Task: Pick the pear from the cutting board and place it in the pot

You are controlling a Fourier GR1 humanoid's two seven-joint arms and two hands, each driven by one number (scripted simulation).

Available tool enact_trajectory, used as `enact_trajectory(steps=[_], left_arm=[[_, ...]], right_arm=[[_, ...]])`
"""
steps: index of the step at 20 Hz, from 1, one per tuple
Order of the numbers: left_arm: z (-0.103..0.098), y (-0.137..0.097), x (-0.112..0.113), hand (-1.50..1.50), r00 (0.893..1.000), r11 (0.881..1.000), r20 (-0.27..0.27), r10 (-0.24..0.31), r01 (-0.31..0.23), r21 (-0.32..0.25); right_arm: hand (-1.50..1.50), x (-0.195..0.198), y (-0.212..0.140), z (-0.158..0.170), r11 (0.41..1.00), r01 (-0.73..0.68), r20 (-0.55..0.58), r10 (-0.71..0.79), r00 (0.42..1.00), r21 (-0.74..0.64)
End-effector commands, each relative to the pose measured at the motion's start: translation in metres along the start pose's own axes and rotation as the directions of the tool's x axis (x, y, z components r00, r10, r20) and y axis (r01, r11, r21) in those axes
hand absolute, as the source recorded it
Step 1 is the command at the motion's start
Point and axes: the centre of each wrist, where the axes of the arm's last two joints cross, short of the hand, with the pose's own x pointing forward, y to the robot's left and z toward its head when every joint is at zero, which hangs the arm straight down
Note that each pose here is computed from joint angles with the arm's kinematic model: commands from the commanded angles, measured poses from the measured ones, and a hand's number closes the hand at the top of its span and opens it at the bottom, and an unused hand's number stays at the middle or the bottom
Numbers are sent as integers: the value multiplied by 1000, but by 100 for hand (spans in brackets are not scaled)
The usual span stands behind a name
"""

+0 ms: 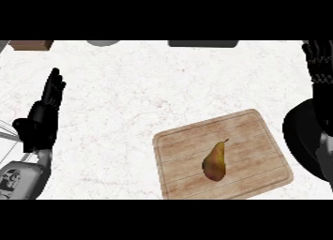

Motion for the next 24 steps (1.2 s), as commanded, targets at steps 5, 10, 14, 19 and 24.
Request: enact_trajectory(steps=[5, 10, 14, 19, 24], left_arm=[[-18, -8, 42, 0, 979, 988, 134, 151, -147, -39], [-23, -9, 38, 0, 963, 964, 71, 260, -255, -75], [-18, -7, 29, 0, 966, 965, 43, 256, -253, -71], [-45, 19, 47, 0, 962, 960, 20, 272, -270, -73], [-26, 5, 20, 0, 967, 967, 39, 251, -249, -60]], right_arm=[[150, -53, -8, 17, 873, 462, -354, -387, 852, 158], [-150, -86, -88, 48, 929, 185, -543, 21, 839, 321], [-150, -98, -94, 45, 843, 257, -403, -53, 914, 472], [-150, -74, -107, 14, 768, 159, -342, 83, 936, 620], [-150, -65, -92, -4, 614, 90, -307, 258, 916, 785]])
